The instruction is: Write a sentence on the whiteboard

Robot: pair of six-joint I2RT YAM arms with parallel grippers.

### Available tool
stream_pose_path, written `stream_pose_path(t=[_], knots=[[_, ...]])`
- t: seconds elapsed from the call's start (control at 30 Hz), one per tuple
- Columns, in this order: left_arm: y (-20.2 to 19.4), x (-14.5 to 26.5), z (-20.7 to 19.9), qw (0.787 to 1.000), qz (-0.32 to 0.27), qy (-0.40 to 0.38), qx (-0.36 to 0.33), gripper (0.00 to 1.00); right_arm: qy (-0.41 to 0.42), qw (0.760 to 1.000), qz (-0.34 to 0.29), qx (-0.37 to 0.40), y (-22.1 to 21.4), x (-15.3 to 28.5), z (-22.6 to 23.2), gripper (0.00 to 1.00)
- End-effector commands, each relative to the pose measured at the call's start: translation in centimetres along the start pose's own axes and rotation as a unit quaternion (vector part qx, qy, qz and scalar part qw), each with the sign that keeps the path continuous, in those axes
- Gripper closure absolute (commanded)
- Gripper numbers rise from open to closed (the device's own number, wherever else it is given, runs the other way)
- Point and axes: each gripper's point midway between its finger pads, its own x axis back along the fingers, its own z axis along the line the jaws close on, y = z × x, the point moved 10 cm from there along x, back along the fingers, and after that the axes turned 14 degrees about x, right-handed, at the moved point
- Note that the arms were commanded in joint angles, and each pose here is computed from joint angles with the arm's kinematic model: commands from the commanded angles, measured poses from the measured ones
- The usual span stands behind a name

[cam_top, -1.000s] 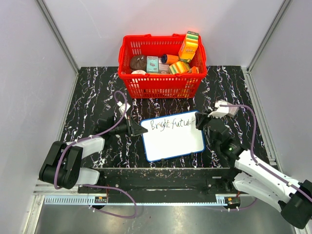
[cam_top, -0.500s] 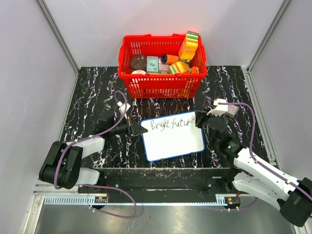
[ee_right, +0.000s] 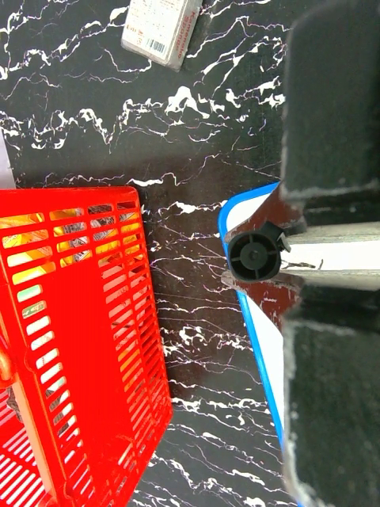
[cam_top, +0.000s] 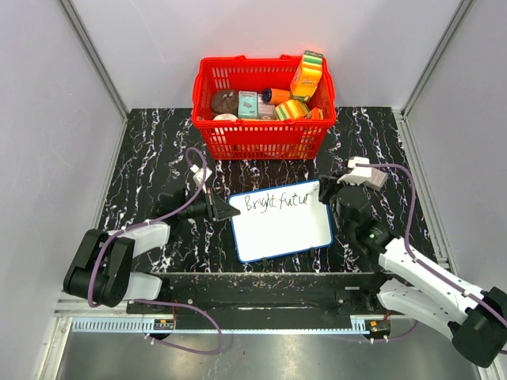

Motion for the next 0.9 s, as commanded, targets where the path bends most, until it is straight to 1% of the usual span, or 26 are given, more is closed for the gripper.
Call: stream_pose_path(t=[0.0, 0.33, 0.47, 0.87], knots=[[0.5, -0.2, 1.8, 0.997, -0.03, 0.057, -0.036, 1.0, -0.028, 0.999, -0.021, 0.0, 1.4, -0.5, -0.5, 1.0], [0.4, -0.3, 1.8, 0.997, -0.028, 0.057, -0.035, 1.0, -0.023, 1.0, 0.005, -0.008, -0.5, 0.6, -1.2, 1.0], [0.5, -0.2, 1.8, 0.997, -0.03, 0.058, -0.037, 1.0, -0.022, 1.0, 0.004, -0.013, -0.5, 0.9, -1.3, 1.0], [0.5, -0.2, 1.8, 0.997, -0.029, 0.058, -0.035, 1.0, -0.002, 0.999, -0.029, -0.034, 1.8, 2.0, -1.4, 1.0]])
